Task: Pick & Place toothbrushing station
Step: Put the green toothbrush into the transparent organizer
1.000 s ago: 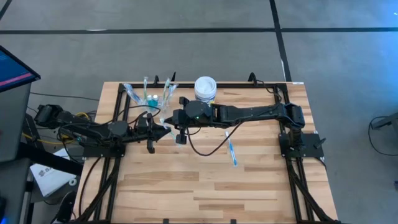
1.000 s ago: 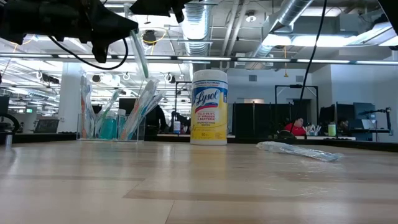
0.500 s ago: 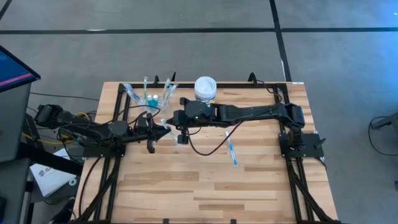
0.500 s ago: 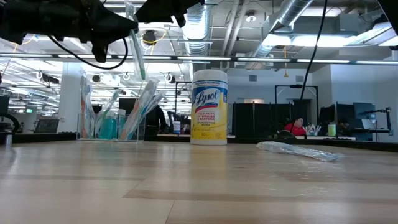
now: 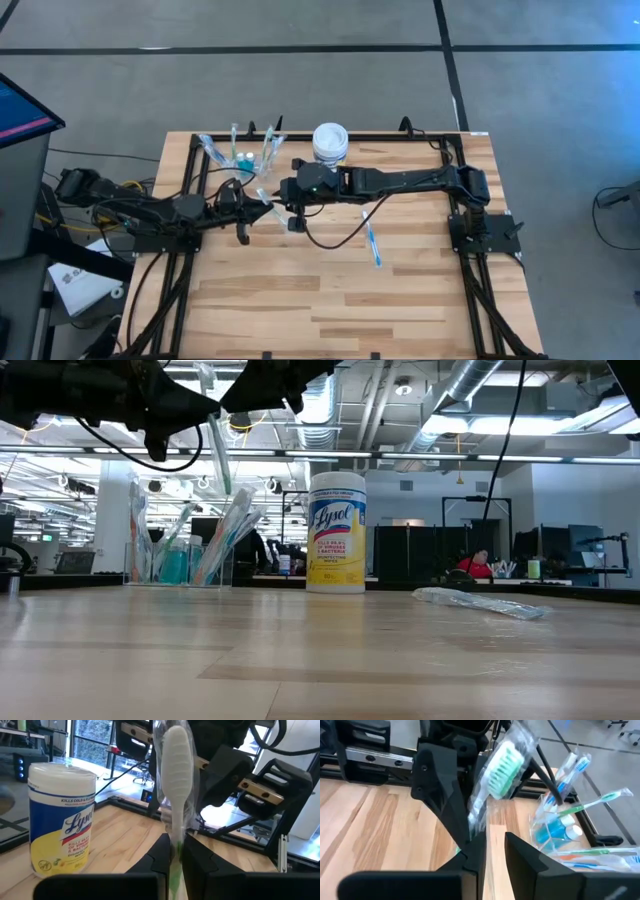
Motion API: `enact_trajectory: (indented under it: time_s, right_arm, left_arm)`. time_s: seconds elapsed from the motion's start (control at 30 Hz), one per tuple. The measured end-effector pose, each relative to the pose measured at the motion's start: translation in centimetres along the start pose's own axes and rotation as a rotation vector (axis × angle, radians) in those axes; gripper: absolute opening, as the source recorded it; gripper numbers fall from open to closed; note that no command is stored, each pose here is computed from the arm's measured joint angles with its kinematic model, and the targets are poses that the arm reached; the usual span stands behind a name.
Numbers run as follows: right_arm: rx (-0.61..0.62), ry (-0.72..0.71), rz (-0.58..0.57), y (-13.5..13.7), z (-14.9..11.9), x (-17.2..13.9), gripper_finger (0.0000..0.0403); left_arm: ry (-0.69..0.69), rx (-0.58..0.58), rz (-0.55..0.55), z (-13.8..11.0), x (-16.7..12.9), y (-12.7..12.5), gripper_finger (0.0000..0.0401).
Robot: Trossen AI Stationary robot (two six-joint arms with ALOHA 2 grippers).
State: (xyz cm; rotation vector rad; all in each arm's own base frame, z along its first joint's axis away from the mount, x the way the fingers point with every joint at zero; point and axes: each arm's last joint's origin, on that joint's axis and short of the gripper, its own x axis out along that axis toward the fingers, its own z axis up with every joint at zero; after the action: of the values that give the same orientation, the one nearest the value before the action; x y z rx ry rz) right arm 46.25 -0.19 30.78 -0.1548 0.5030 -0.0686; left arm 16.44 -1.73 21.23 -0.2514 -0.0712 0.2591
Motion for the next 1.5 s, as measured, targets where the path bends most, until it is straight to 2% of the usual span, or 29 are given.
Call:
enact_trajectory:
  time_s: [0.1, 0.37, 0.67, 1.0, 1.5]
  right_arm:
    - [0.0, 0.001, 0.0, 0.0, 0.0, 0.0, 0.0061]
    - [0.031, 0.021, 0.006, 0.2, -0.2, 0.0, 0.006]
    - [0.034, 0.048, 0.031, 1.3, -1.0, 0.3, 0.006]
    - [0.025, 0.064, 0.031, 1.3, -1.2, 0.3, 0.006]
    - [0.024, 0.065, 0.031, 1.2, -1.2, 0.3, 0.006]
  left_arm:
    - [0.003, 0.001, 0.007, 0.2, -0.4, 0.2, 0.0016]
    - [0.032, 0.03, 0.123, 0.5, -2.0, 1.2, 0.0016]
    - [0.011, 0.062, 0.342, 0.7, -3.0, 2.2, 0.0016]
    - [-0.051, 0.107, 0.598, 1.0, -3.4, 2.9, 0.0016]
    - [-0.082, 0.125, 0.792, 1.5, -3.0, 5.2, 0.0016]
